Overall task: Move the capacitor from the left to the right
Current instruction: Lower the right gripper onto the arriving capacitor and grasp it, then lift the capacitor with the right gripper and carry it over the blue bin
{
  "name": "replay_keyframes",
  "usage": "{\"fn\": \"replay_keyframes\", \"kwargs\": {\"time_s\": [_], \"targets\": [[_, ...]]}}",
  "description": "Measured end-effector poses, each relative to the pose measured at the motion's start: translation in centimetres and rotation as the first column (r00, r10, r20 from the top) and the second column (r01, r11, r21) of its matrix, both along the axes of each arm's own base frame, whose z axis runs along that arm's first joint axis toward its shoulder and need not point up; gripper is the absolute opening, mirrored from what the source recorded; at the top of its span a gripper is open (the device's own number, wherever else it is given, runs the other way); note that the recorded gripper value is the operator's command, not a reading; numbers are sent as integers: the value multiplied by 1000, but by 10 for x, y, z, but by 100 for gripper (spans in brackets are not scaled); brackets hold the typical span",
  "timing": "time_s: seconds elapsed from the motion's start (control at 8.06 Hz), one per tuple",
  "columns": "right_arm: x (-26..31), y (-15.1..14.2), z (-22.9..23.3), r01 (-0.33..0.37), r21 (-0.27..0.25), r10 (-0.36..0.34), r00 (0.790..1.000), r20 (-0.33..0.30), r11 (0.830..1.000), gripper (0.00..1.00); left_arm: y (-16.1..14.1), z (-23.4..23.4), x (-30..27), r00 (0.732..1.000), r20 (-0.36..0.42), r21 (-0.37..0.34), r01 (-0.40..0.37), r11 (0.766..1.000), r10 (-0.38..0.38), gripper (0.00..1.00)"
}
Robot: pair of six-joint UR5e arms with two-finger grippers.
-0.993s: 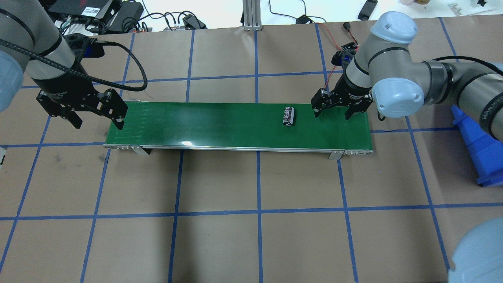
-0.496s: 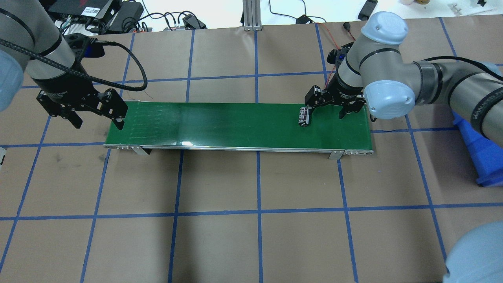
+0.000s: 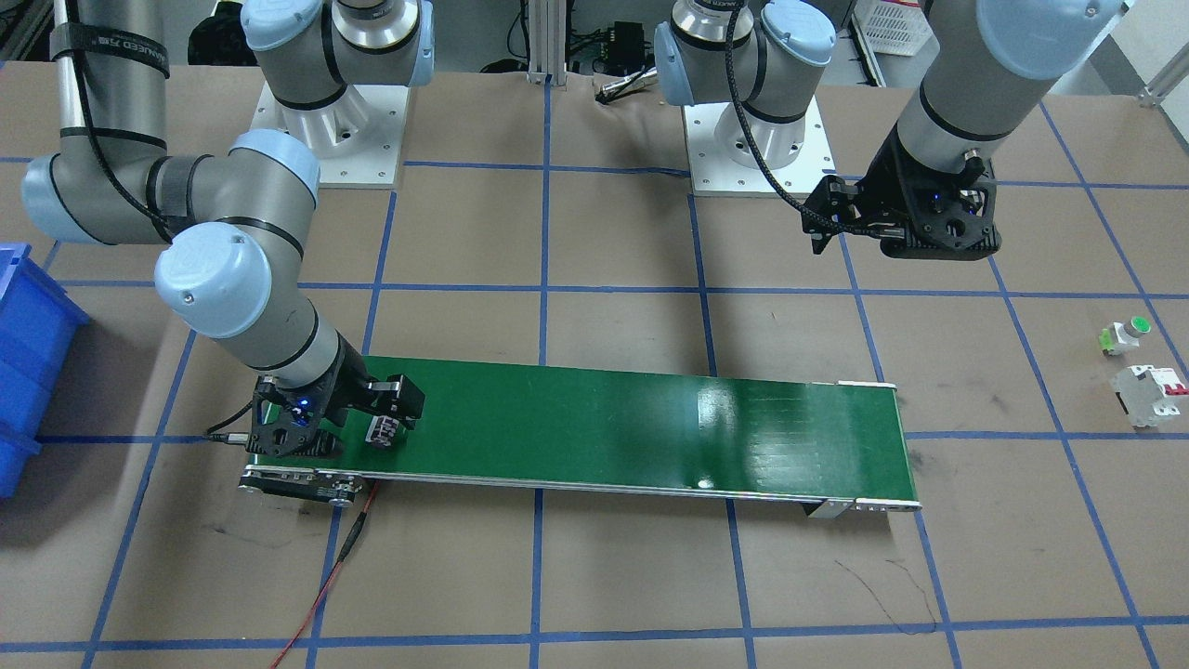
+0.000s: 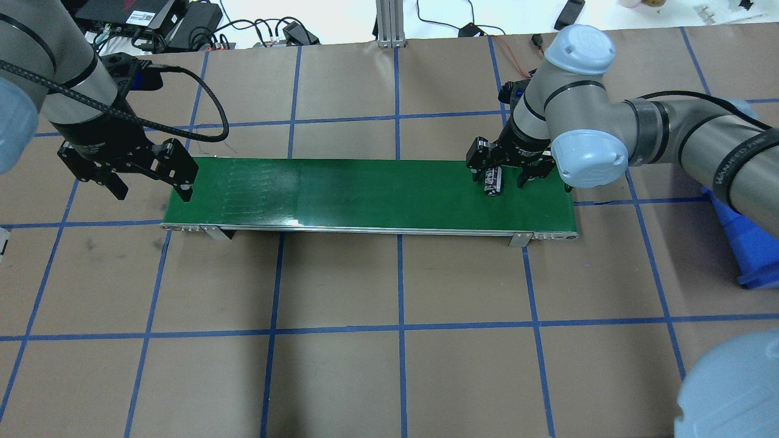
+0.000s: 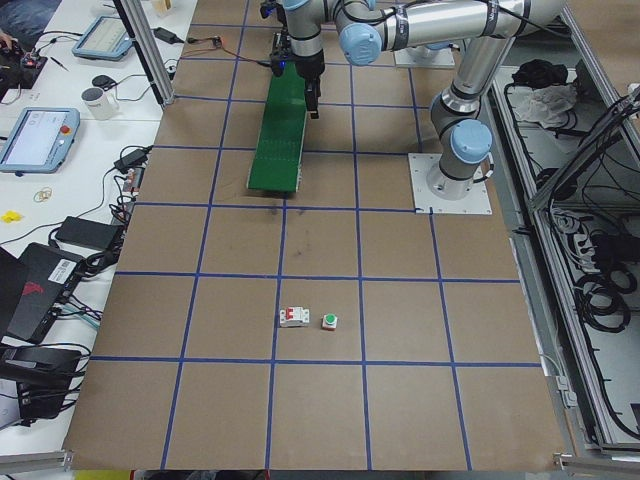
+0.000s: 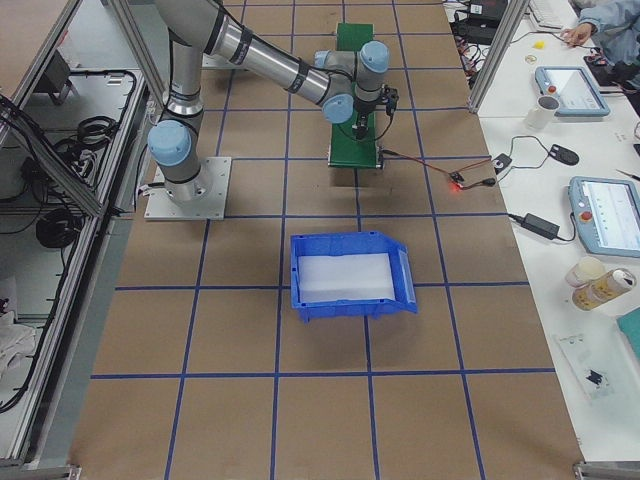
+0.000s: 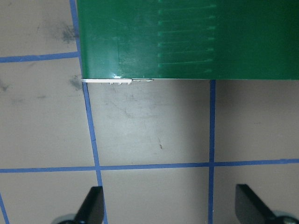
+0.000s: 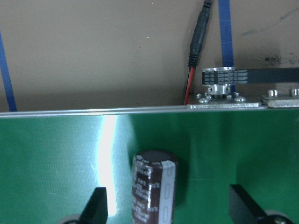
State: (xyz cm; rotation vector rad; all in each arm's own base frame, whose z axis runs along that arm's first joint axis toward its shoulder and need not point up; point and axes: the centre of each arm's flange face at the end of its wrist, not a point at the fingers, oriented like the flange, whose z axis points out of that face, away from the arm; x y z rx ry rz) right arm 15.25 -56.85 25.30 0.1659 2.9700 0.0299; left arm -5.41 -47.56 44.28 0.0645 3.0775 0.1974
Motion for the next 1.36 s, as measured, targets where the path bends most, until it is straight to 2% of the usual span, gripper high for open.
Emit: {"fn": "replay_keyframes", "kwargs": {"time_s": [0.12,0.37,0.87,1.12,1.36], "targets": [[-2,0,-2,-4,3,4,1000,-27,1000,0,0,0,0,1000,0,1,0,1000,0,100],[-10,1,0,-6,6,6,994,-107,1000,0,0,0,0,1000,0,1,0,1000,0,100],[-31,-6,41,-2,-38,-6,976,-216,999,0,0,0,0,1000,-1,-1,1,1000,-1,100],[-82,-11,93,-21,-27,14,968,-250,999,0,0,0,0,1000,-1,-1,2,1000,-2,100],[-174,-5,124,-81,-5,77,963,-259,997,0,0,0,0,1000,-1,-1,3,1000,-3,100]]}}
